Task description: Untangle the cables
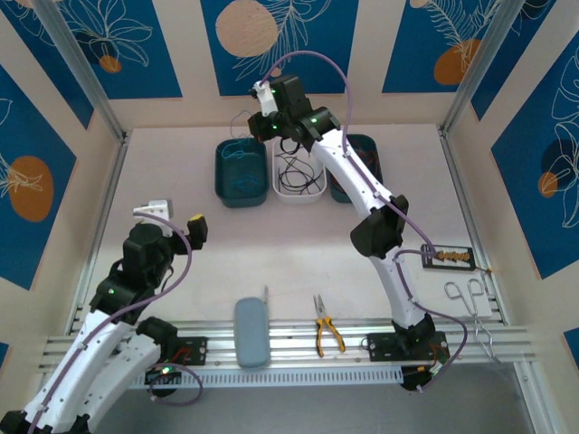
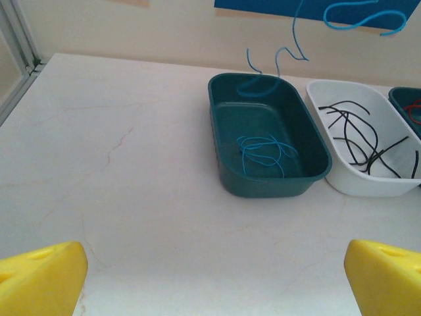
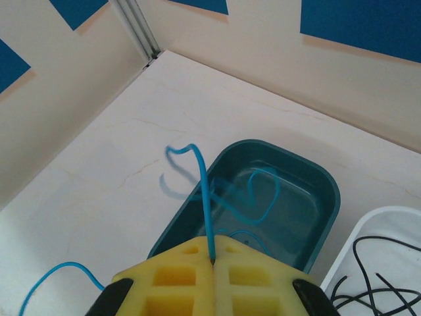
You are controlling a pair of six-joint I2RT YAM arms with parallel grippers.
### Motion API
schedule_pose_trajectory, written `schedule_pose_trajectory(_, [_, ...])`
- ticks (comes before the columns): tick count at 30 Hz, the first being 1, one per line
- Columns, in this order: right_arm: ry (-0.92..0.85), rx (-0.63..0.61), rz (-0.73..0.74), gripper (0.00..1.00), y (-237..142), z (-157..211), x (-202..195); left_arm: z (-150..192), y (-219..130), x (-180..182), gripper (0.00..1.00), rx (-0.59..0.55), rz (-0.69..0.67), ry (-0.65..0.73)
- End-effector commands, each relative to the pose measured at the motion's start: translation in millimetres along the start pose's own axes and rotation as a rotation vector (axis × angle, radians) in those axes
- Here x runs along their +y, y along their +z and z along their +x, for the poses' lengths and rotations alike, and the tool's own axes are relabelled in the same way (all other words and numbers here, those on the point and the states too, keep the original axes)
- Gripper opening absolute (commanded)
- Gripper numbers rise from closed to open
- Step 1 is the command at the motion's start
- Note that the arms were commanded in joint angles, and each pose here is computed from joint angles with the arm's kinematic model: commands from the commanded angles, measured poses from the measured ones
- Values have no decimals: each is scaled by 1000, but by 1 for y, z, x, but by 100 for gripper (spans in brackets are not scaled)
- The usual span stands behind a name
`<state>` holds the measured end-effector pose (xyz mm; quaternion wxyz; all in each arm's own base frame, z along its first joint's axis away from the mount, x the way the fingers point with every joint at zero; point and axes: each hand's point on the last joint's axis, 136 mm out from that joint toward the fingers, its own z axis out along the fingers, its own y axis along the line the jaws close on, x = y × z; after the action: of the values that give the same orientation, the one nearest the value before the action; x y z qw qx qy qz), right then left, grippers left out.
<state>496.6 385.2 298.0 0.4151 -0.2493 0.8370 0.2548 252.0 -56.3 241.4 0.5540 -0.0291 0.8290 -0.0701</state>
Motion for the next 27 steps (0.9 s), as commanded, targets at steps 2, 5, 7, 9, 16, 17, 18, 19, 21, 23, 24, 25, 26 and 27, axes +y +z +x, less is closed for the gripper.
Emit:
schedule_pose_trajectory(2, [-41, 2, 19, 0, 28, 11, -9, -4, -6, 4, 100, -6, -15, -36])
schedule_pose_trajectory(5, [-44, 33, 28, 0, 41, 24, -14, -3, -6, 4, 100, -2, -15, -38])
schedule_pose_trajectory(7, [-44, 48, 41, 0, 49, 32, -18, -2, -5, 4, 100, 0, -14, -40])
schedule_pose_trajectory(9, [-45, 56, 68, 0, 56, 38, -23, -1, -5, 4, 100, 2, -13, -40])
schedule_pose_trajectory(16, [-122, 85, 168, 0, 87, 62, -37, 2, -3, 8, 100, 4, -34, -28])
schedule_pose_trajectory(17, [-138, 97, 176, 0, 92, 67, -37, 1, -4, 8, 100, 3, -35, -26])
schedule_pose_trajectory(18, [-151, 108, 181, 0, 96, 73, -38, 1, -4, 8, 100, 1, -36, -23])
schedule_pose_trajectory(19, [-164, 125, 185, 0, 101, 80, -38, 1, -4, 8, 100, 2, -35, -19])
schedule_pose_trajectory(21, [-182, 157, 195, 0, 110, 94, -41, 2, -3, 8, 100, 4, -39, -18])
schedule_pose_trajectory(23, [-203, 187, 216, 0, 117, 107, -45, 3, -2, 8, 100, 5, -38, -17])
schedule_pose_trajectory(24, [-214, 199, 226, 0, 120, 111, -47, 3, -2, 8, 100, 5, -39, -17])
schedule_pose_trajectory(25, [-223, 212, 237, 0, 122, 117, -48, 4, -1, 8, 100, 8, -38, -16])
schedule_pose_trajectory(26, [-234, 223, 246, 0, 124, 121, -50, 5, -1, 8, 100, 10, -39, -14])
schedule_pose_trajectory(27, [-241, 233, 255, 0, 125, 124, -52, 5, 0, 8, 100, 12, -38, -13])
